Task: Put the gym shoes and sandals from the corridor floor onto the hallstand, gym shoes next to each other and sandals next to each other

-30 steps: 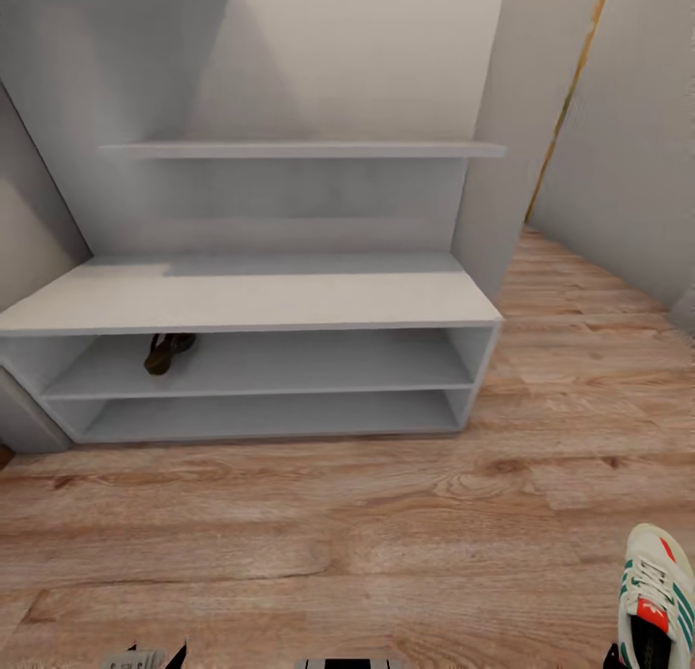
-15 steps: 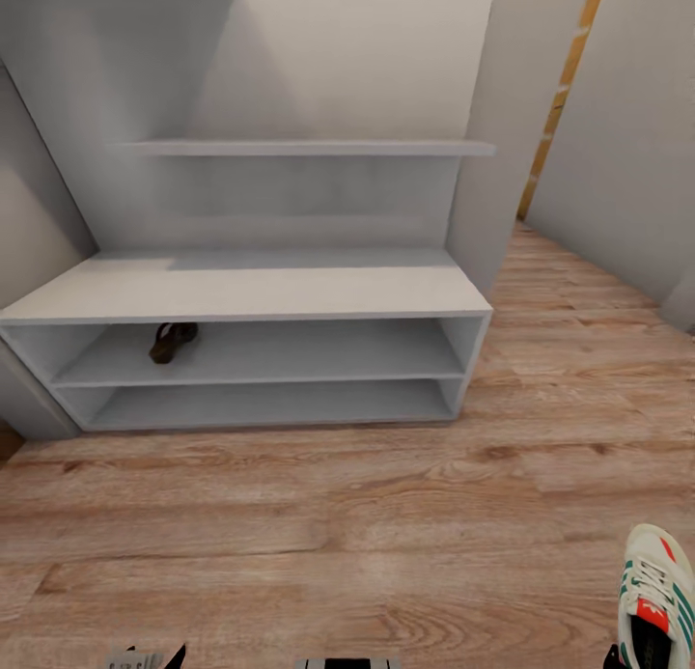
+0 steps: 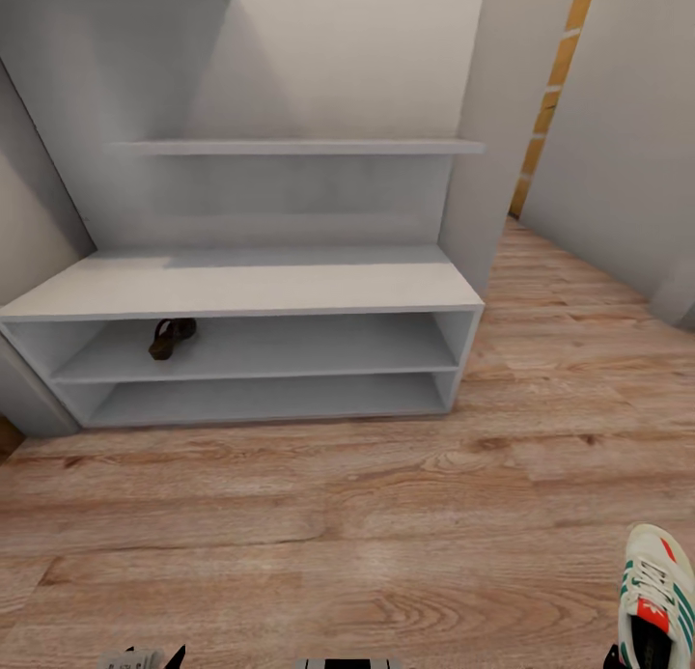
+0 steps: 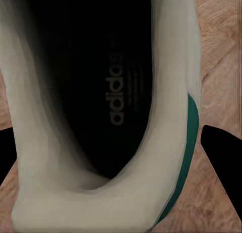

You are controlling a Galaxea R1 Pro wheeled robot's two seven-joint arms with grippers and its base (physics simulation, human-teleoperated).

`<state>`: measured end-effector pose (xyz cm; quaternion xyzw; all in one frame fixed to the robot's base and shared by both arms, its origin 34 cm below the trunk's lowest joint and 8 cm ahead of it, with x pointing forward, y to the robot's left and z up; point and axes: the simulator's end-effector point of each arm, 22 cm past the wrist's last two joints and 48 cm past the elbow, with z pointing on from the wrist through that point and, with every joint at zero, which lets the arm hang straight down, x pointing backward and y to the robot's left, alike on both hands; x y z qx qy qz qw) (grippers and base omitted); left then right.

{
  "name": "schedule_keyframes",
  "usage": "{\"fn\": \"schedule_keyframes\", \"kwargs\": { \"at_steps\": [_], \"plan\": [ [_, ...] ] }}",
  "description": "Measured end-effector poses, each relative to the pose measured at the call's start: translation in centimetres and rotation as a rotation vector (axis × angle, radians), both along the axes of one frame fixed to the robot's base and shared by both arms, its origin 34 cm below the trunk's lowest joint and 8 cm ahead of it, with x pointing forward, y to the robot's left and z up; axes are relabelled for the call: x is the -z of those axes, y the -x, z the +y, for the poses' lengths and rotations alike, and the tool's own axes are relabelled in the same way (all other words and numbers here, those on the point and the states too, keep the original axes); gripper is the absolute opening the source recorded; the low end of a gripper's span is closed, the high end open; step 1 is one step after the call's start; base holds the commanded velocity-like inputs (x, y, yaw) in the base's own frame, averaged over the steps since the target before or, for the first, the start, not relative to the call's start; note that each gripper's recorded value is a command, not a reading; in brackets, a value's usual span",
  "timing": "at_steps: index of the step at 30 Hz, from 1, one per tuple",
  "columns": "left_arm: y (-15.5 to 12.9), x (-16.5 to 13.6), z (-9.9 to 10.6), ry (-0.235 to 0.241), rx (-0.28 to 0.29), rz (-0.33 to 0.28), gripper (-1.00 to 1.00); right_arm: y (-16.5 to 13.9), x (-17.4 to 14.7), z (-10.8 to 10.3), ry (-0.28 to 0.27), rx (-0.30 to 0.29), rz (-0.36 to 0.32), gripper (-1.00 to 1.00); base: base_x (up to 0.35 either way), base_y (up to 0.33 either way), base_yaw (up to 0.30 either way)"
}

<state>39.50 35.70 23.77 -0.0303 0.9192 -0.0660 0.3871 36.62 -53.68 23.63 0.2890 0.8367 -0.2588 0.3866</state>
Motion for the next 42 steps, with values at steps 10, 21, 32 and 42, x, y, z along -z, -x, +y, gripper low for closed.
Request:
{"fn": "schedule_keyframes", "kwargs": {
  "at_steps": [10,21,32,42],
  "plan": [
    [0.0,0.0,0.0,0.0,0.0,0.0,1.0,0.0,0.1,0.1,-0.002,0.0,0.0,-1.0,0.0,0.0,-0.05],
    [0.0,-0.1,0.4,-0.001,-0.012,-0.003,1.0,-1.6,0.8,3.1,-0.007,-0.139,0.036,-1.0,0.0,0.0,0.0],
    [0.0,-0.8,0.8,0.044,-0.011,-0.024,1.0,-6.5,2.5,16.7,-0.058,-0.529,0.054,-1.0,0.0,0.0,0.0],
    [0.9,-2.3,-2.6,0.204,0.165,-0.044,1.0,-10.8,2.6,25.1,-0.14,-0.66,0.13,-1.0,0.0,0.0,0.0]
  ]
}}
